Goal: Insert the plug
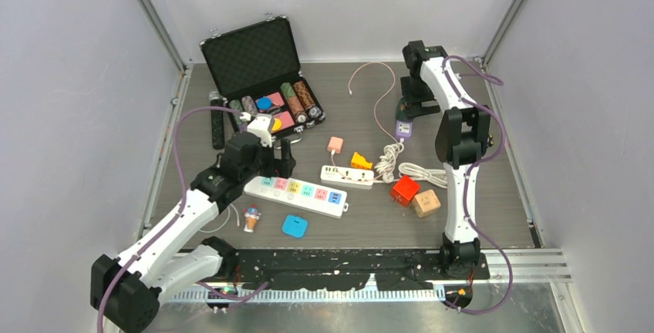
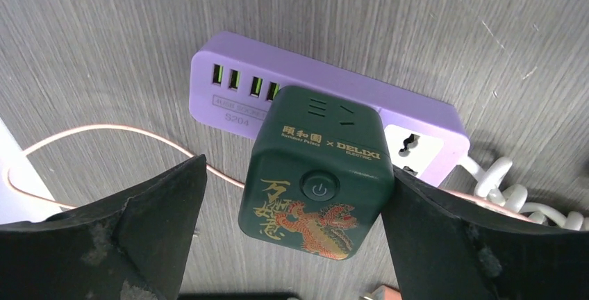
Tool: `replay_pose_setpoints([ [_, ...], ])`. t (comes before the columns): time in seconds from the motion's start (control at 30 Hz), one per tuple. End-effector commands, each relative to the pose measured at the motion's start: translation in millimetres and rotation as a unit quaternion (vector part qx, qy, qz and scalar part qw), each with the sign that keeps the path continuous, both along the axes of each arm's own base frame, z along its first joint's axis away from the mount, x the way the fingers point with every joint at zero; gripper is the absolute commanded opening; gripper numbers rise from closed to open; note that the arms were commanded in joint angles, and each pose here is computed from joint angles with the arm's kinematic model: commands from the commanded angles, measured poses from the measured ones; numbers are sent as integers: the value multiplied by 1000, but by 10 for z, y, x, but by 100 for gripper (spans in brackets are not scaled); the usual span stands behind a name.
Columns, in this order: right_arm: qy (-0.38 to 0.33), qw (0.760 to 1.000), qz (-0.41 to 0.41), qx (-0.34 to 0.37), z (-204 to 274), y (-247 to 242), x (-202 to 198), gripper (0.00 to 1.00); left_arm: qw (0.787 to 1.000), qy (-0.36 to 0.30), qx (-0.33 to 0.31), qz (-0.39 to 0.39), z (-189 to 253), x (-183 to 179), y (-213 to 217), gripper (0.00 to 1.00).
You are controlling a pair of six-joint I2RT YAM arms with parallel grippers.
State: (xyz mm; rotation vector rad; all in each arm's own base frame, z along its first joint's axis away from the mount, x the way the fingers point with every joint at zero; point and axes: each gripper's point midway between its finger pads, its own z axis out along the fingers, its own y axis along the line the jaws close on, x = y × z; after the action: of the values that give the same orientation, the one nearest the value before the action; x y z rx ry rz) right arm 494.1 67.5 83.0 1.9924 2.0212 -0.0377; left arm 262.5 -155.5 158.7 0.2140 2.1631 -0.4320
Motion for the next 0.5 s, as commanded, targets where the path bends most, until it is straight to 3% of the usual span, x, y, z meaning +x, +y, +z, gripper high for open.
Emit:
replay_pose_setpoints([
  [0.0, -71, 996, 40, -34, 519, -106, 135, 95, 999, -39, -3, 10, 199, 82, 39, 92],
  [0.37, -75, 981, 173, -48, 784, -97, -60, 95, 998, -60, 5, 18, 211, 75, 115, 95],
  [0.47, -67, 958, 271, -69, 771, -109, -126, 95, 998, -65, 8, 22, 216, 65, 147, 95],
])
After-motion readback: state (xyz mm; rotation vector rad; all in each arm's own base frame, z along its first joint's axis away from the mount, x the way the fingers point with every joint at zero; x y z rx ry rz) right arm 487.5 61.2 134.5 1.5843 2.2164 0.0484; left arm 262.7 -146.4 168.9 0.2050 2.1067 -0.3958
